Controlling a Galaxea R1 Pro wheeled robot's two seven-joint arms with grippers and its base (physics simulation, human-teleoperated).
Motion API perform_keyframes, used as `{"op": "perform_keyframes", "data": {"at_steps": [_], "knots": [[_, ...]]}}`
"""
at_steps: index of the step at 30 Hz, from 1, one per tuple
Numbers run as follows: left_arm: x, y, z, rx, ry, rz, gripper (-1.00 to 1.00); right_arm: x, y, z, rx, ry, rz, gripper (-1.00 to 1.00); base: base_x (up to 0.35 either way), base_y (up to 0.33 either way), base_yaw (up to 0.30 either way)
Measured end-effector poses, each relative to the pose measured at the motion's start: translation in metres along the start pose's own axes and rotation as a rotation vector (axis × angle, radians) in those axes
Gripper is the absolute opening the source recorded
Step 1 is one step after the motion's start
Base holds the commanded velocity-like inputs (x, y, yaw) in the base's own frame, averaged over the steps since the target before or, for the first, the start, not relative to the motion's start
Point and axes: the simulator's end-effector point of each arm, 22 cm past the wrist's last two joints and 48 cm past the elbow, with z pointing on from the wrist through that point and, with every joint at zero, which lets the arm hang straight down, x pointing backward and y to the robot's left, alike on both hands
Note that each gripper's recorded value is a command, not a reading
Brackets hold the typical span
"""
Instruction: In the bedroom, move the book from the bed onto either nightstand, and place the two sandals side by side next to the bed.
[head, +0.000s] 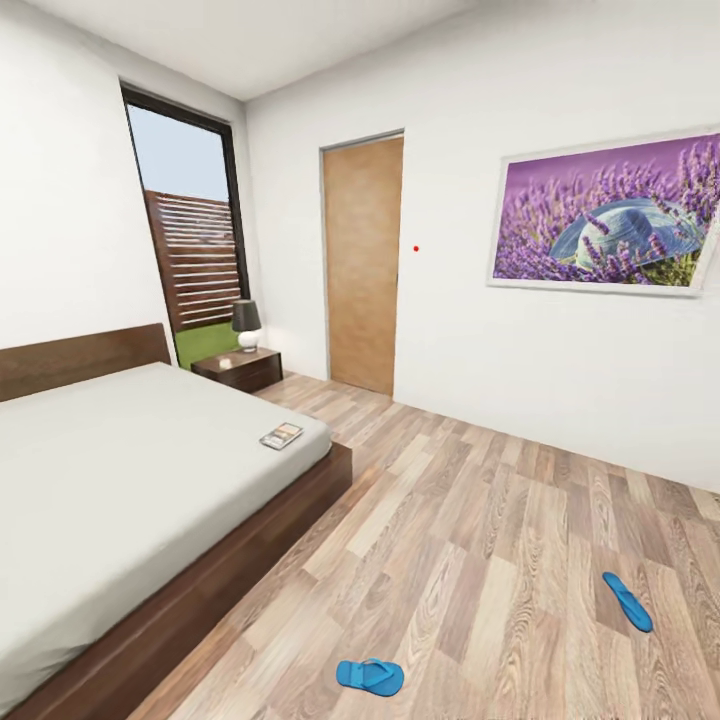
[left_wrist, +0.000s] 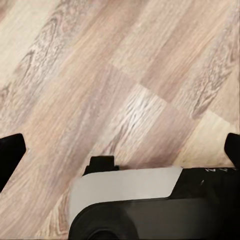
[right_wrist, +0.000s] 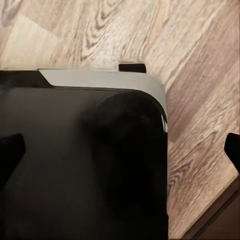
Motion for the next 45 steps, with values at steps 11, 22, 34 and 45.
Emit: {"op": "perform_keyframes", "data": {"at_steps": [11,22,34,45], "knots": [[-0.097,-0.032,-0.005,0.040,-0.214,-0.022,1.00,-0.097,-0.001,-0.008,0.002,-0.213,-0.001,1.00,0.000,0.000,-0.220],[-0.112,-0.027,-0.008,0.032,-0.276,-0.021,1.00,-0.110,-0.001,-0.011,0.001,-0.260,0.003,1.00,0.000,0.000,-0.132],[-0.115,-0.027,-0.008,0.032,-0.283,-0.019,1.00,-0.113,0.001,-0.012,-0.001,-0.274,0.005,1.00,0.000,0.000,-0.284],[-0.117,-0.027,-0.009,0.032,-0.288,-0.016,1.00,-0.115,0.001,-0.013,-0.002,-0.278,0.005,1.00,0.000,0.000,-0.295]]}}
